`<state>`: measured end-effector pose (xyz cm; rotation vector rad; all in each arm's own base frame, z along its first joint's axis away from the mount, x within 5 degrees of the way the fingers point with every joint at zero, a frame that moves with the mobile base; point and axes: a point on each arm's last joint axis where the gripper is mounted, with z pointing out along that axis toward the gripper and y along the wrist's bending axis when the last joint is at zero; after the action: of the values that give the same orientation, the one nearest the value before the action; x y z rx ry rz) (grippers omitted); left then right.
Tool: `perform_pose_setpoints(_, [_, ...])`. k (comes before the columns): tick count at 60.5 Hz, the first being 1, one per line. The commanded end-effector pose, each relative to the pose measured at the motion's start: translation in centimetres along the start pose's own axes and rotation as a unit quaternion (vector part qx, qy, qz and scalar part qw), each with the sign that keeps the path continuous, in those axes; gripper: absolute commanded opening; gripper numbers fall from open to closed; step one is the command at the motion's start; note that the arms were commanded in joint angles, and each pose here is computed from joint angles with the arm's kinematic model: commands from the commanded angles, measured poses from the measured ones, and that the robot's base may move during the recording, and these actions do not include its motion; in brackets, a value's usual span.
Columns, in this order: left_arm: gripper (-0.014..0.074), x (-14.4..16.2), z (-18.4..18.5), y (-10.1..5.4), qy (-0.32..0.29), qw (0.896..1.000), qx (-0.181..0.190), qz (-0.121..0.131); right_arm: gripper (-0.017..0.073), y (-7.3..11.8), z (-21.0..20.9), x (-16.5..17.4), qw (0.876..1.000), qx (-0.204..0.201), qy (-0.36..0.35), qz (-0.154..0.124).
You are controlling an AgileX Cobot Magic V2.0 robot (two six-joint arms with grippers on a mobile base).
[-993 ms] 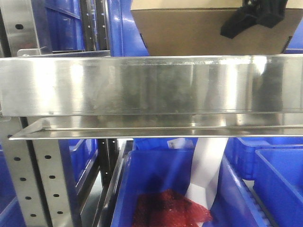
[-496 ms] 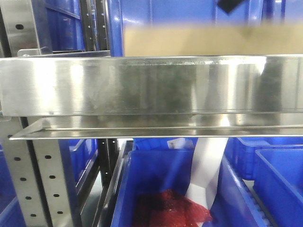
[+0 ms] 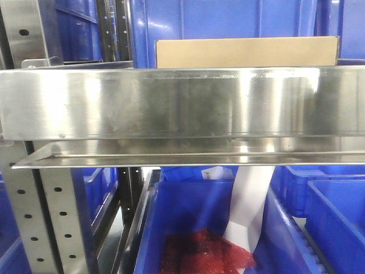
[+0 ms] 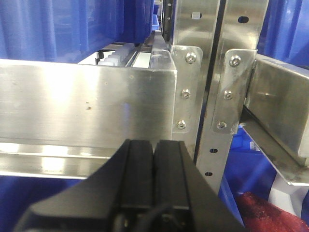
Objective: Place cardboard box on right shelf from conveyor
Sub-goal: 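Lower the box onto the shelf and open the right gripper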
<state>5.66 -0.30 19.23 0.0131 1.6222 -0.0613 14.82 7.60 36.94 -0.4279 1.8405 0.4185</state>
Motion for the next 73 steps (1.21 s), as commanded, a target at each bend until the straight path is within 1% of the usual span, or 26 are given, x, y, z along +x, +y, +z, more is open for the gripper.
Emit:
perform_pose_setpoints(1, [-0.0116, -0.6, -0.1, 0.0, -0.046, 0.999, 0.002, -0.003, 0.0057, -0.2, -1.4, -1.3, 0.996, 0.015, -0.088, 0.015])
perform_pose_setpoints(9, [-0.0116, -0.6, -0.1, 0.0, -0.046, 0.999, 0.002, -0.003, 0.0057, -0.1, -1.8, -0.8, 0.996, 0.014, -0.087, 0.015])
perform_pose_setpoints(40, [-0.0115, -0.6, -0.1, 0.0, -0.046, 0.999, 0.002, -0.003, 0.0057, -0.2, -1.7, -0.9, 0.996, 0.016, -0.09, 0.014])
perform_pose_setpoints(42, [-0.0116, -0.6, -0.1, 0.0, -0.046, 0.999, 0.002, -0.003, 0.0057, -0.2, -1.7, -0.8, 0.996, 0.017, -0.085, 0.009])
perform_pose_setpoints(45, [-0.0116, -0.6, -0.1, 0.0, -0.046, 0.999, 0.002, -0.003, 0.0057, -0.2, -1.7, -0.6, 0.997, 0.016, -0.074, 0.011])
perform_pose_setpoints(46, [-0.0116, -0.6, -0.1, 0.0, -0.046, 0.999, 0.002, -0.003, 0.0057, -0.2, -1.7, -0.5, 0.997, 0.016, -0.07, 0.008])
perform_pose_setpoints(47, [-0.0116, -0.6, -0.1, 0.0, -0.046, 0.999, 0.002, -0.003, 0.0057, -0.2, -1.7, -0.5, 0.998, 0.019, -0.067, 0.003])
perform_pose_setpoints(49, [-0.0116, -0.6, -0.1, 0.0, -0.046, 0.999, 0.002, -0.003, 0.0057, -0.3, -1.9, -0.5, 0.997, 0.022, -0.068, 0.003])
perform_pose_setpoints(50, [-0.0116, -0.6, -0.1, 0.0, -0.046, 0.999, 0.002, -0.003, 0.0057, -0.3, -2.0, -0.4, 0.997, 0.026, -0.067, -0.004])
perform_pose_setpoints(51, [-0.0116, -0.6, -0.1, 0.0, -0.046, 0.999, 0.002, -0.003, 0.0057, -0.4, -2.1, -0.4, 0.997, 0.029, -0.068, -0.003])
perform_pose_setpoints(52, [-0.0116, -0.6, -0.1, 0.0, -0.046, 0.999, 0.002, -0.003, 0.0057, -0.4, -2.3, -0.3, 0.997, 0.034, -0.07, -0.009])
perform_pose_setpoints(53, [-0.0116, -0.6, -0.1, 0.0, -0.046, 0.999, 0.002, -0.003, 0.0057, -0.5, -2.4, -0.3, 0.997, 0.036, -0.072, -0.005])
perform_pose_setpoints(54, [-0.0116, -0.6, -0.1, 0.0, -0.046, 0.999, 0.002, -0.003, 0.0057, -0.5, -2.6, -0.1, 0.996, 0.041, -0.076, -0.01])
perform_pose_setpoints(55, [-0.0116, -0.6, -0.1, 0.0, -0.046, 0.999, 0.002, -0.003, 0.0057, -0.5, -2.8, -0.1, 0.996, 0.043, -0.079, -0.004])
perform_pose_setpoints(56, [-0.0116, -0.6, -0.1, 0.0, -0.046, 0.999, 0.002, -0.003, 0.0057, -0.6, -3.0, 0.0, 0.995, 0.047, -0.082, -0.007])
perform_pose_setpoints(57, [-0.0115, -0.6, -0.1, 0.0, -0.046, 0.999, 0.002, -0.003, 0.0057, -0.6, -3.2, 0.2, 0.995, 0.049, -0.086, -0.002])
perform_pose_setpoints(58, [-0.0116, -0.6, -0.1, 0.0, -0.046, 0.999, 0.002, -0.003, 0.0057, -0.7, -3.4, 0.3, 0.995, 0.052, -0.089, -0.004])
perform_pose_setpoints(59, [-0.0116, -0.6, -0.1, 0.0, -0.046, 0.999, 0.002, -0.003, 0.0057, -0.7, -3.7, 0.6, 0.994, 0.054, -0.094, 0.0])
perform_pose_setpoints(60, [-0.0116, -0.6, -0.1, 0.0, -0.046, 0.999, 0.002, -0.003, 0.0057, -0.7, -3.9, 0.7, 0.994, 0.058, -0.097, -0.004])
perform_pose_setpoints(61, [-0.0116, -0.6, -0.1, 0.0, -0.046, 0.999, 0.002, -0.003, 0.0057, -0.7, -4.0, 0.9, 0.993, 0.059, -0.1, -0.003])
perform_pose_setpoints(66, [-0.0116, -0.6, -0.1, 0.0, -0.046, 0.999, 0.002, -0.003, 0.0057, -1.0, -4.9, 2.5, 0.99, 0.072, -0.117, -0.006])
perform_pose_setpoints(73, [-0.0116, -0.6, -0.1, 0.0, -0.046, 0.999, 0.002, -0.003, 0.0057, -1.9, -5.8, 5.8, 0.982, 0.12, -0.142, 0.001])
